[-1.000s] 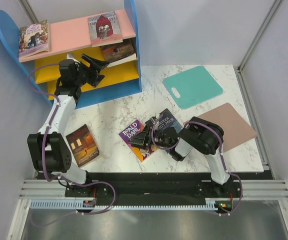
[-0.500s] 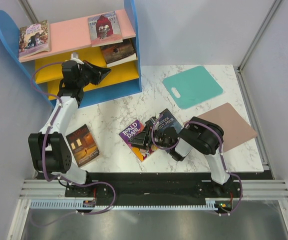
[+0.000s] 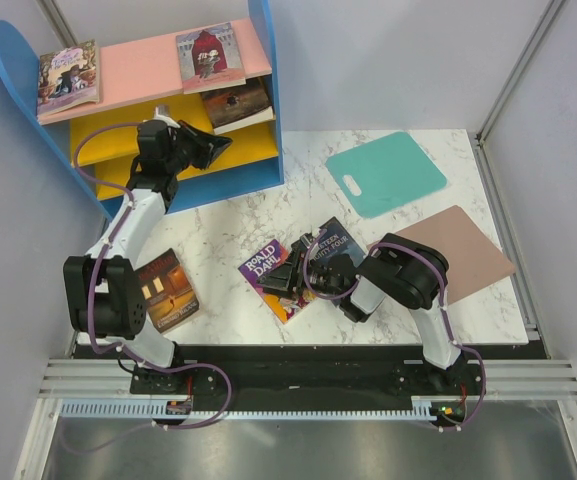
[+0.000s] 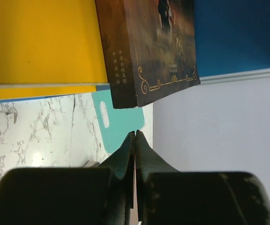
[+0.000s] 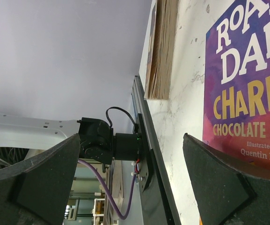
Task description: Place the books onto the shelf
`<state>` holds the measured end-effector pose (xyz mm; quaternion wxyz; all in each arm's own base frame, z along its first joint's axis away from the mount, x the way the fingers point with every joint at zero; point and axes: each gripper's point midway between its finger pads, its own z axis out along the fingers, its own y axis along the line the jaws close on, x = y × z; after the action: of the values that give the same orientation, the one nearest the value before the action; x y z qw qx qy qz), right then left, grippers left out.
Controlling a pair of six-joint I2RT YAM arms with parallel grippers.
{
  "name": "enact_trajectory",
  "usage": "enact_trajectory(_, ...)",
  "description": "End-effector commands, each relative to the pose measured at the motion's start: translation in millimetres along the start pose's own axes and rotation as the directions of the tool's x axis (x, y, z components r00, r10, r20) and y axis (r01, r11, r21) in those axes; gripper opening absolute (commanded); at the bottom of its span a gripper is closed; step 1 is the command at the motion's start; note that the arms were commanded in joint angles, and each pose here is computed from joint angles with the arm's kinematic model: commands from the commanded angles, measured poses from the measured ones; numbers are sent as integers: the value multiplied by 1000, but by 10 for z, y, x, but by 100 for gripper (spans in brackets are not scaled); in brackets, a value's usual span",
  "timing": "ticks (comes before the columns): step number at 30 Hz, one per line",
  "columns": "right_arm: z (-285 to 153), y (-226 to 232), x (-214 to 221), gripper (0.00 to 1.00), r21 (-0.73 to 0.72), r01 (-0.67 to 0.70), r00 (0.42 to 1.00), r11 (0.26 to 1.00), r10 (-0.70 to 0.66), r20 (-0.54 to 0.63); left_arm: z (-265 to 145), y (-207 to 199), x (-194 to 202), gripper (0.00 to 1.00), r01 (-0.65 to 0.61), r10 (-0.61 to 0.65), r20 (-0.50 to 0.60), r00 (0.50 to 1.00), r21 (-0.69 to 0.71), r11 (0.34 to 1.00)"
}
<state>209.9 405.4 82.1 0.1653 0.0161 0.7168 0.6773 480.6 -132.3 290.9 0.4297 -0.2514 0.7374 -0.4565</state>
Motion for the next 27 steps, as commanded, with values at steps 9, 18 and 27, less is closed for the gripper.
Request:
enact_trajectory(9,-72,84,37,98,-99,76,997,992,-74,18,-68,-284,-292,2,-35,28,132,991,51,998)
enact_trajectory(18,-73,99,37,98,-104,80,997,991,-79,18,-117,-232,-311,2,-58,52,150,987,40,998)
enact_trajectory(27,-76,109,41,98,-109,78,997,991,-76,16,-172,-127,-450,2,-68,66,183,981,5,998)
